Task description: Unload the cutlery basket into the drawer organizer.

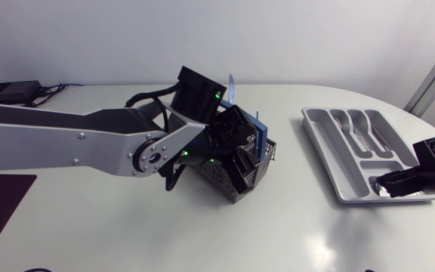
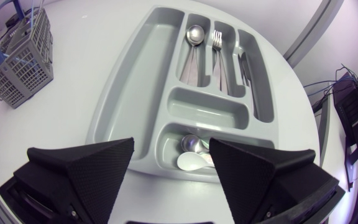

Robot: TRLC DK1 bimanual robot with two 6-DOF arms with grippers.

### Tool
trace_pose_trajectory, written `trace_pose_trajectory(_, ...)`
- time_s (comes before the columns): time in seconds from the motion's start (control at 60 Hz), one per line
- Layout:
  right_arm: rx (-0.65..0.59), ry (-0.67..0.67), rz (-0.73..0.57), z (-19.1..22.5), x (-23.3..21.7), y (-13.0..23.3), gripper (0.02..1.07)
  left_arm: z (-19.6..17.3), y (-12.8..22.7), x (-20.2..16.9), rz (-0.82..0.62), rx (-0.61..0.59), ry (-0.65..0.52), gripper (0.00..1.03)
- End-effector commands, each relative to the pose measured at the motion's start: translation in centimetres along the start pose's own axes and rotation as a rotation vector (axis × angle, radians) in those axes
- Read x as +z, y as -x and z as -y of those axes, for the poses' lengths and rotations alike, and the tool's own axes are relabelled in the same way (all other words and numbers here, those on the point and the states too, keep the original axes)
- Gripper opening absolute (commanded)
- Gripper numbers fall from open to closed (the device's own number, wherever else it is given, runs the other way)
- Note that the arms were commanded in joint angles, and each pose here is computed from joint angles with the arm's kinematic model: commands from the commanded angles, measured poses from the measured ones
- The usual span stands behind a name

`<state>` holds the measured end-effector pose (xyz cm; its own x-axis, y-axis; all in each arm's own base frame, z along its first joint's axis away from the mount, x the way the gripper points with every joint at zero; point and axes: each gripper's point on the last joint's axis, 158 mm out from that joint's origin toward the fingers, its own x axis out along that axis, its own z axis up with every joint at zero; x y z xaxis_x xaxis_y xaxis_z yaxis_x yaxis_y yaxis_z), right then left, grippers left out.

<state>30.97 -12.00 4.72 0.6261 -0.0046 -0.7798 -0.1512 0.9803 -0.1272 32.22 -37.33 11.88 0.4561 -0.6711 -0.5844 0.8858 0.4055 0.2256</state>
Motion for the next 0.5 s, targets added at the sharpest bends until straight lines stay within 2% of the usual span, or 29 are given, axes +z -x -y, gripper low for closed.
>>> trace_pose_trajectory(0.0, 0.026, -0.013, 0.006, -1.6, -0.1, 0.1, 0.92, 0.0, -1.1, -0.7, -0.016, -0.001, 0.036, 0.46)
trace_pose_trajectory(0.3, 0.059, -0.013, -0.009, -3.9, -0.6, -0.4, 0.92, -0.9, -1.6, 0.1, 0.021, 0.02, 0.065, 0.33)
trace_pose_trajectory(0.483, 0.058, -0.01, -0.012, -4.1, -0.7, -0.5, 0.92, -1.4, -2.0, 0.5, 0.032, 0.028, 0.077, 0.33)
